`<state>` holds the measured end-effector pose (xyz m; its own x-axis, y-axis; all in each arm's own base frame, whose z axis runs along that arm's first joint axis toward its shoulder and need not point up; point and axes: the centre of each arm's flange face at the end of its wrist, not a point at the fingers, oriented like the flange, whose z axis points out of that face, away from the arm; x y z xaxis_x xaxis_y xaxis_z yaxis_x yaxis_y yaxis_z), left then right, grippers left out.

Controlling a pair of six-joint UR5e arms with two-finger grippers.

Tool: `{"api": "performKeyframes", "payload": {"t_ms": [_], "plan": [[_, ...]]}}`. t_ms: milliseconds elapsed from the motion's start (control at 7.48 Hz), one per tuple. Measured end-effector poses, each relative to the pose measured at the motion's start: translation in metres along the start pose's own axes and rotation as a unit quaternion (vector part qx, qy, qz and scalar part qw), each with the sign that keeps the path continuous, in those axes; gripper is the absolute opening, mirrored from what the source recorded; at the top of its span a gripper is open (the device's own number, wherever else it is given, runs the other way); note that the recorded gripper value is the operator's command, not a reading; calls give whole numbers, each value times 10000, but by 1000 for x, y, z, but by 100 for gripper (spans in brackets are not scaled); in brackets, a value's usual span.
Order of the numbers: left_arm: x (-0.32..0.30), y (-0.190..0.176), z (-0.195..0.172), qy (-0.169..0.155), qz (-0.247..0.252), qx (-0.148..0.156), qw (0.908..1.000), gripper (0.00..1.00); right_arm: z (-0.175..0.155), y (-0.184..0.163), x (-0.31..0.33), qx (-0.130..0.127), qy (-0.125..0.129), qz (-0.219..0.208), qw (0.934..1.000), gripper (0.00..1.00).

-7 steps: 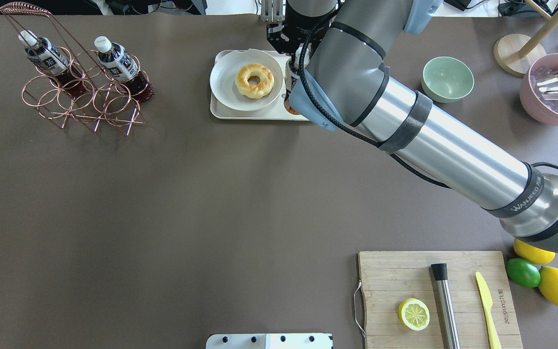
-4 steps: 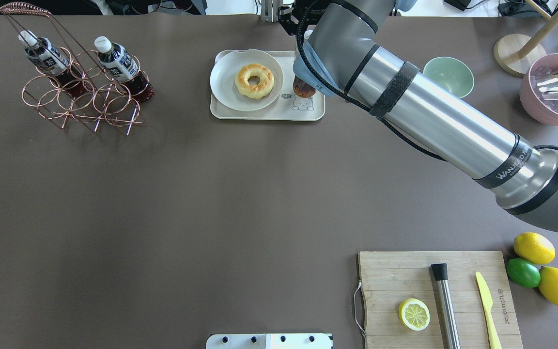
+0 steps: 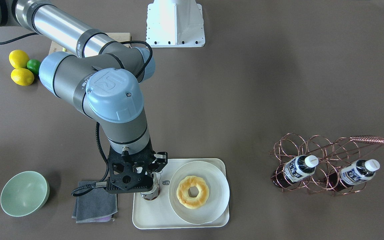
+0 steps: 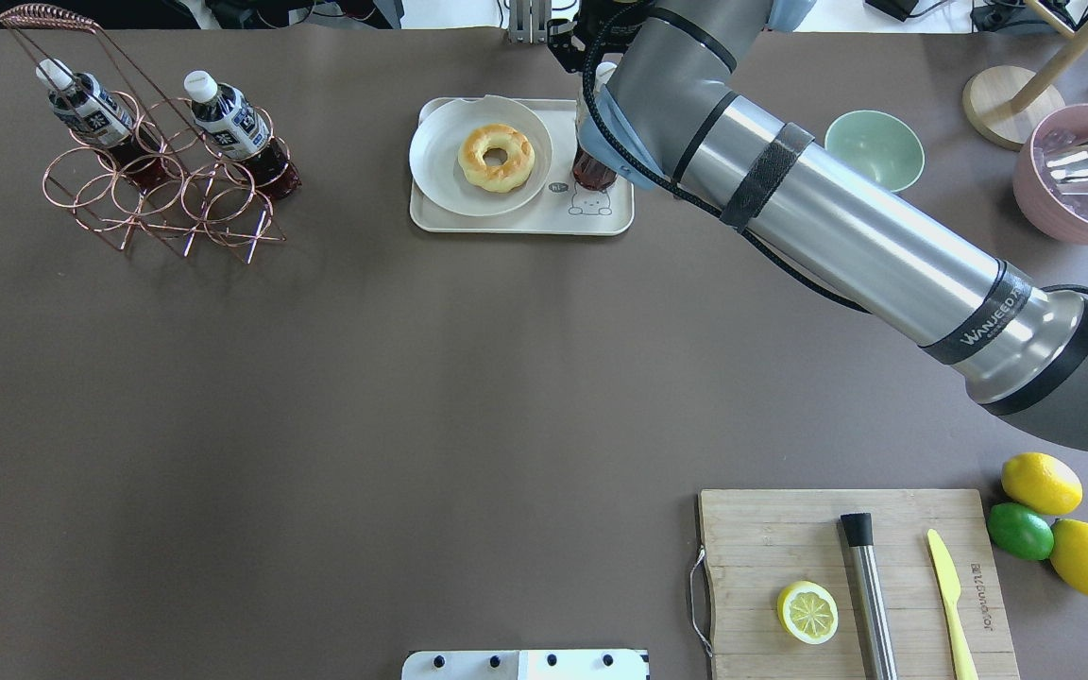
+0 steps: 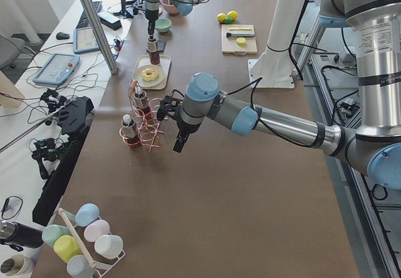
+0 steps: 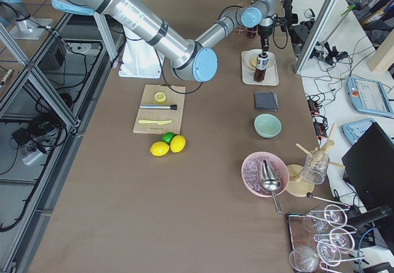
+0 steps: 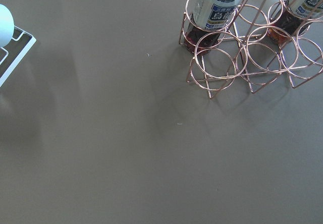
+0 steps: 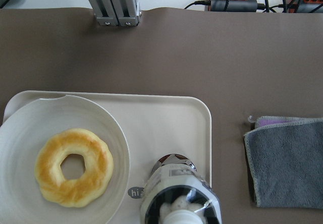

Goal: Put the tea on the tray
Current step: 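Open the right gripper beside the plate and lift away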

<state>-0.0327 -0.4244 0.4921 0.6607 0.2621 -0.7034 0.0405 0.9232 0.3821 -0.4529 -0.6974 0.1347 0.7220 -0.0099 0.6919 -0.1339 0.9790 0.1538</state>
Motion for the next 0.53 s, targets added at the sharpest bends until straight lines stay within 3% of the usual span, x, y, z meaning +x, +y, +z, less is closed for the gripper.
{"api": "performKeyframes", "payload": {"t_ms": [134, 535], "plan": [[0, 0, 0, -1, -6, -1, 10000, 97, 2, -1, 1, 19, -27, -19, 10000, 99], [0, -1, 1, 2, -22, -4, 10000, 98, 0, -2, 2, 31, -87, -250, 9996, 100]]}}
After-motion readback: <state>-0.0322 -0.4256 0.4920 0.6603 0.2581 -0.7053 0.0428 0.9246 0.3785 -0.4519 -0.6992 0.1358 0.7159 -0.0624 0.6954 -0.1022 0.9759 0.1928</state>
